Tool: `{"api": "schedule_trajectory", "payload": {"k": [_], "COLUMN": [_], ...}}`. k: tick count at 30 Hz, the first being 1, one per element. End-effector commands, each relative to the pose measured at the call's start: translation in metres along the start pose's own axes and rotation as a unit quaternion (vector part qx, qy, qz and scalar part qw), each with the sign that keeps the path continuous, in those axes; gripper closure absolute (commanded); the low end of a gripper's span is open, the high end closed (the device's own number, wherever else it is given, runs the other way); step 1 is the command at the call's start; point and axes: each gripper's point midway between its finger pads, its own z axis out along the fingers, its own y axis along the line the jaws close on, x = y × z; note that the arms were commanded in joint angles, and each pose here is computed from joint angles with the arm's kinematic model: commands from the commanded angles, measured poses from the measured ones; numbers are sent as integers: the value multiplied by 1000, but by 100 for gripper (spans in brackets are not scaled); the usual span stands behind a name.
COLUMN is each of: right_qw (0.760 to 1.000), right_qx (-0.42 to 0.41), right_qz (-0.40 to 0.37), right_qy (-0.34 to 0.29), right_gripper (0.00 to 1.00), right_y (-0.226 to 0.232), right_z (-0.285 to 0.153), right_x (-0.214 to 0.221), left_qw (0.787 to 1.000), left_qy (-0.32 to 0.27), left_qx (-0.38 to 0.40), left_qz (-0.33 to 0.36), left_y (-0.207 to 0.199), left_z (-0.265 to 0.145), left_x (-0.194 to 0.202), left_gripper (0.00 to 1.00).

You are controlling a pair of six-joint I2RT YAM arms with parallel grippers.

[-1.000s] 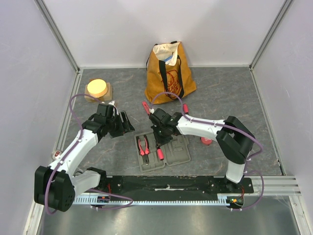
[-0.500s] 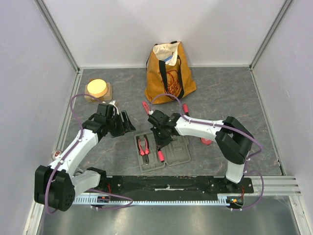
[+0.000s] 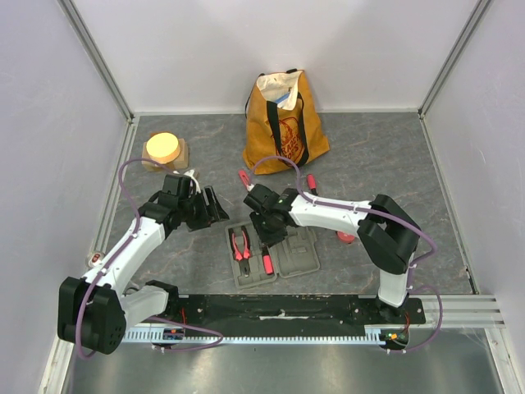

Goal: Pack the tool kit

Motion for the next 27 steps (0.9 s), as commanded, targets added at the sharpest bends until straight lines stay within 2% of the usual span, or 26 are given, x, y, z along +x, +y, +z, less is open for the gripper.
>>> {"api": "schedule_trajectory", "payload": {"k": [1,3,7,12,16,18,20,24,27], "right_qw": [999,999,998,996,995,995,995,994,994], "right_qx": [33,33,34,22,8,-1,-10,-24,-35], "right_qz": [4,4,8,4,-11,-22,-35,-47,-48], "right_qy": [-21,-26,-45,-86,-97,-97,-97,-96,-96], "right_gripper": [60,56,59,73,90,94,96,97,94], "right_y": [-10,-10,-11,-7,-5,-3,1,4,3], "right_z": [6,2,-9,-25,-28,-26,-24,-15,-8], "right_x": [-10,-10,-16,-29,-29,-27,-23,-15,-10], "left_qw": [999,999,998,994,990,989,989,991,993], "left_qy": [-4,-5,0,3,12,19,30,45,49], "left_qx": [35,39,57,111,138,143,142,126,105], "left_qz": [-8,-7,-7,-9,-13,-16,-25,-28,-15], "left_y": [-14,-16,-23,-45,-60,-68,-74,-88,-100], "left_z": [-1,-1,-2,-3,2,7,15,36,53], "left_x": [-5,-5,-4,-4,0,2,7,17,22], "left_gripper": [27,27,28,39,50,57,62,67,70]}}
